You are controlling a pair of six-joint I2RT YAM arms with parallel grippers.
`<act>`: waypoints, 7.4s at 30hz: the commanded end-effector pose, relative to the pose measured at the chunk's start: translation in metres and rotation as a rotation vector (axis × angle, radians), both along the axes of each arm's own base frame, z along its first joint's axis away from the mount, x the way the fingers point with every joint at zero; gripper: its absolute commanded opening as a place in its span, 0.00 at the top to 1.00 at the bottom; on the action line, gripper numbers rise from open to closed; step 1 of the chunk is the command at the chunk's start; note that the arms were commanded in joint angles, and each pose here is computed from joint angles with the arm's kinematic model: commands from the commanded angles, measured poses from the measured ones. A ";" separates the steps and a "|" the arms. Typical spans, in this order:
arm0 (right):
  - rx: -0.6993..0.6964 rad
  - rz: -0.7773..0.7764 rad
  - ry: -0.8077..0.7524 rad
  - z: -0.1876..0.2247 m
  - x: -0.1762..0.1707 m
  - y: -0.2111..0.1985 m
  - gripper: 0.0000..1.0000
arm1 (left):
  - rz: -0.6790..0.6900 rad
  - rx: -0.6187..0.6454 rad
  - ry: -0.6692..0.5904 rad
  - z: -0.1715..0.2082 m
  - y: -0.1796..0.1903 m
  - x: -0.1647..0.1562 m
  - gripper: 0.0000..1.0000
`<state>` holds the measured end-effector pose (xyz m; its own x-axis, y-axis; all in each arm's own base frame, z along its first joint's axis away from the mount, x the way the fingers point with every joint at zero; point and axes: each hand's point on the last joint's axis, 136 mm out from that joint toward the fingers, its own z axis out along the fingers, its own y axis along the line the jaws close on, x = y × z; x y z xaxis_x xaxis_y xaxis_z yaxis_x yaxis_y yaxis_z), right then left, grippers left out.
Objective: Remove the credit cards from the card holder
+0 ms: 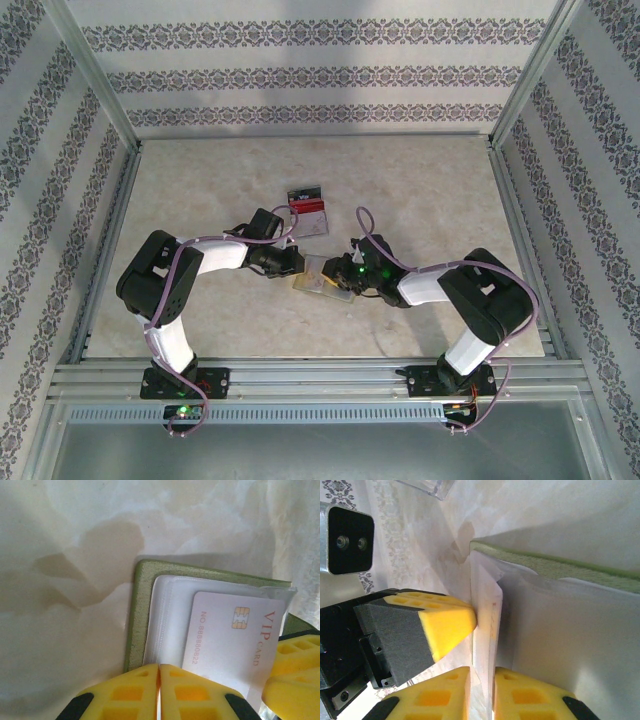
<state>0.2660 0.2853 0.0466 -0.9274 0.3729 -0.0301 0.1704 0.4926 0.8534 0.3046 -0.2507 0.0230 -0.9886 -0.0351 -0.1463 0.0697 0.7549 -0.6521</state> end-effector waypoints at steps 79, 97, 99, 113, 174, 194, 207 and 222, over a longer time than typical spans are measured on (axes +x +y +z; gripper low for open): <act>-0.212 0.364 -0.641 0.143 -0.014 -0.059 0.97 | -0.058 -0.171 -0.706 0.220 0.050 -0.005 0.49; -0.360 0.893 -1.027 0.219 -0.055 -0.046 0.96 | -0.532 -0.274 -1.239 0.301 0.034 -0.077 0.48; -0.409 0.950 -1.044 0.221 -0.056 -0.047 0.96 | -0.595 -0.268 -1.297 0.304 0.033 -0.085 0.41; -0.676 1.266 -1.230 0.231 -0.063 -0.035 1.00 | -0.864 -0.226 -1.375 0.299 0.011 -0.104 0.32; -0.404 1.110 -1.377 0.289 -0.087 -0.027 0.05 | -0.539 -0.459 -1.663 0.300 -0.030 -0.105 1.00; -0.443 1.243 -1.408 0.268 -0.078 -0.002 0.67 | -0.556 -0.489 -1.656 0.300 -0.032 -0.108 1.00; -0.459 1.258 -1.407 0.265 -0.076 -0.002 0.96 | -0.566 -0.493 -1.632 0.295 -0.033 -0.109 1.00; -0.514 1.308 -1.426 0.252 -0.069 -0.004 1.00 | -0.487 -0.391 -1.624 0.289 -0.016 -0.108 0.31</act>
<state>0.1961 0.2798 0.3039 0.1725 -0.6480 -0.7419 -0.9805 -0.0408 -0.1923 0.1995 -0.2725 0.3125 0.1955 -0.0843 -0.9771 0.9515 0.2575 0.1681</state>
